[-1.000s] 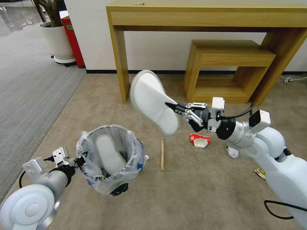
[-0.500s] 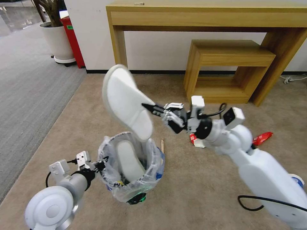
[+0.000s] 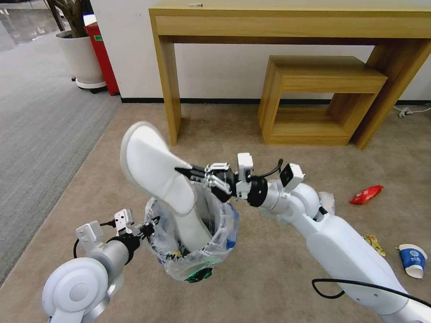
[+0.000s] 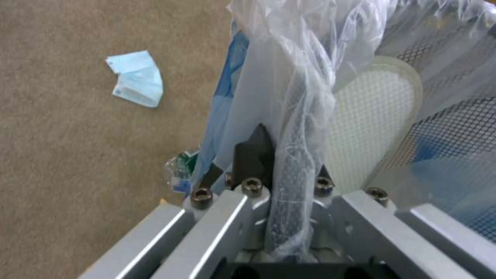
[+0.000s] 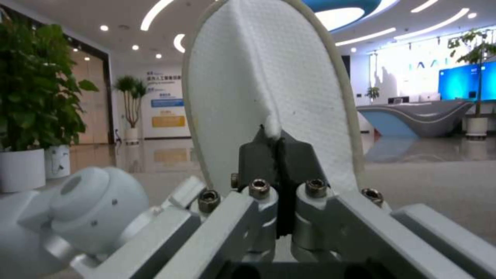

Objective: Pick up the trash bin and place the garbage on the floor into it.

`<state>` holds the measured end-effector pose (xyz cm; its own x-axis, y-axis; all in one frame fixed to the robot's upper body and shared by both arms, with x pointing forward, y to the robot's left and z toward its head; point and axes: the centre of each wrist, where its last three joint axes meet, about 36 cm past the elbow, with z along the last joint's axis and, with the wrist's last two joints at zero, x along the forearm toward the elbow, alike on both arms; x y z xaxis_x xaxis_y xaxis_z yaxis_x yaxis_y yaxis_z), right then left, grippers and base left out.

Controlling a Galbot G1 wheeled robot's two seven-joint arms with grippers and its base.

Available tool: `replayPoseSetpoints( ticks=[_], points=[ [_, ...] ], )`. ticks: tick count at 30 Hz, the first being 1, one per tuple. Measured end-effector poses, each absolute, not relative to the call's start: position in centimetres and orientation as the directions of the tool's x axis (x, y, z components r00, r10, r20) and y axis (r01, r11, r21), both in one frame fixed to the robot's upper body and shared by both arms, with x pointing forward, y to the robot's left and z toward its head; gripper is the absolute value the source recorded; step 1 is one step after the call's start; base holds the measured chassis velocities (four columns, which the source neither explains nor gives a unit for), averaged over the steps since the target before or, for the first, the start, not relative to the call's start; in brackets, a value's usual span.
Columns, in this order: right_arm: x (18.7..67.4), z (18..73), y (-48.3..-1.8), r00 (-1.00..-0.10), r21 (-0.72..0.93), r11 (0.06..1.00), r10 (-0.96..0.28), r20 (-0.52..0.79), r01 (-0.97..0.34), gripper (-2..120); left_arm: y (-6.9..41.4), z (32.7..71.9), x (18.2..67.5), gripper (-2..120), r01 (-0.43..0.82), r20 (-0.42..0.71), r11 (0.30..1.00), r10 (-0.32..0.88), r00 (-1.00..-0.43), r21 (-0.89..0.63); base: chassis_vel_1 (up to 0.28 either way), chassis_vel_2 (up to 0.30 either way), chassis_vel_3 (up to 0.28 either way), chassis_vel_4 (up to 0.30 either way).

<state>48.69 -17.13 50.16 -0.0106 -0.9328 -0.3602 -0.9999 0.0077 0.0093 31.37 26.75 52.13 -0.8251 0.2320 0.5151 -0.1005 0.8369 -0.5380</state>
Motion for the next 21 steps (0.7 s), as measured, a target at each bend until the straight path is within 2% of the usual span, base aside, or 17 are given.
replayPoseSetpoints(
  ticks=[15, 18, 19, 21],
  points=[
    [49.1, 49.3, -18.2, -0.038, -0.014, 0.045, -0.938, -0.344, -0.999, 3, 27.4, 52.9, 31.0, 1, -0.092, 0.505, 0.84, 0.231, -0.832, -0.535, 0.0, 0.0, 0.0, 0.0],
    [49.2, 49.3, -18.7, -0.048, -0.016, 0.057, -0.939, -0.34, -0.998, 19, 27.8, 53.1, 31.0, 1, -0.097, 0.504, 0.841, 0.222, -0.835, -0.532, 0.0, 0.0, 0.0, 0.0],
    [49.2, 49.3, -18.7, -0.048, -0.016, 0.057, -0.939, -0.34, -0.998, 19, 27.8, 53.1, 31.0, 1, -0.097, 0.504, 0.841, 0.222, -0.835, -0.532, 0.0, 0.0, 0.0, 0.0],
    [49.2, 49.3, -18.9, -0.051, -0.017, 0.061, -0.94, -0.338, -0.998, 27, 28.0, 53.2, 30.9, 1, -0.099, 0.504, 0.841, 0.219, -0.836, -0.531, 0.0, 0.0, 0.0, 0.0]
  ],
)
